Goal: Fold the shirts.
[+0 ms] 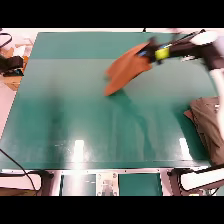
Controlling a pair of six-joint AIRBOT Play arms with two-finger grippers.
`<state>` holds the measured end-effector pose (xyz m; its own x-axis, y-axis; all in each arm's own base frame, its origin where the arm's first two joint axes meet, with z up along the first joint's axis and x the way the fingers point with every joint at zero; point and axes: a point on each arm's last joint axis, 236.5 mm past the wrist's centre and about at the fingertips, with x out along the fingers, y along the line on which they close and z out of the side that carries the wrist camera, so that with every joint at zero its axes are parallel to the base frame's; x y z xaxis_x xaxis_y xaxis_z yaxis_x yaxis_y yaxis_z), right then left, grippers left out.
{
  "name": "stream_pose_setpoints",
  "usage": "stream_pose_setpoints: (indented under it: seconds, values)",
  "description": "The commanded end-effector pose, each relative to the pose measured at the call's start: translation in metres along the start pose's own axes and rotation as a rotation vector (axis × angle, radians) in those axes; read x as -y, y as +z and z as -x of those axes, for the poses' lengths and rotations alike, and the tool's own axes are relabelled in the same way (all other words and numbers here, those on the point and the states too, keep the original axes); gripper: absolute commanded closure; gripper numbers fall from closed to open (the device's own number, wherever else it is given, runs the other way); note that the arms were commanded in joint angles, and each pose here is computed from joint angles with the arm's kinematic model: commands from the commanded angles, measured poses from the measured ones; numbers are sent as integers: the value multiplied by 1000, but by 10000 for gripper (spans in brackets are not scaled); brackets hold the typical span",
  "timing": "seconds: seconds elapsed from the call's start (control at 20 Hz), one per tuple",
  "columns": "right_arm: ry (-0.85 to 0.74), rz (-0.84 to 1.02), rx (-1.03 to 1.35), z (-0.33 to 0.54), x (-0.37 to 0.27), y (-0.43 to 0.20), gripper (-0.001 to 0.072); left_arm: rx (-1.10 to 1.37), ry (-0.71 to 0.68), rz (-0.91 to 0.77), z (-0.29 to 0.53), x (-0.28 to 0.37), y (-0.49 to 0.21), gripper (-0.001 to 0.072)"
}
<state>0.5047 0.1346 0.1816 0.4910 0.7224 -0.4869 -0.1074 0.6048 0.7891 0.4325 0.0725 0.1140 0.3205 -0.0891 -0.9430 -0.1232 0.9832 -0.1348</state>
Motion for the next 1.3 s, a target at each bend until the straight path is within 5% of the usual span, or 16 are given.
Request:
stream_pose_setpoints:
  seconds: [0.0, 0.25, 0.6, 0.8, 1.15, 1.2, 1.25]
  values:
    - [-112, -57, 230, 147, 26, 39, 693, -4, -1, 0, 0, 0, -1, 681]
    - [-276, -295, 471, 308, 116, 37, 694, -24, -6, 1, 0, 1, -6, 681]
    - [-682, -751, 466, 422, 197, -87, 694, -21, -52, -1, 0, 12, -5, 681]
    - [-949, -939, 375, 450, 222, -163, 694, -20, -52, -25, 0, 12, -5, 681]
    - [-1085, -1247, 29, 415, 274, -285, 692, -47, -57, -27, 1, 13, -11, 681]
    - [-1103, -1275, -18, 412, 278, -300, 680, -48, -57, -27, 1, 13, -11, 681]
    - [-1119, -1301, -65, 409, 281, -313, 485, -47, -57, -27, 1, 13, -11, 681]
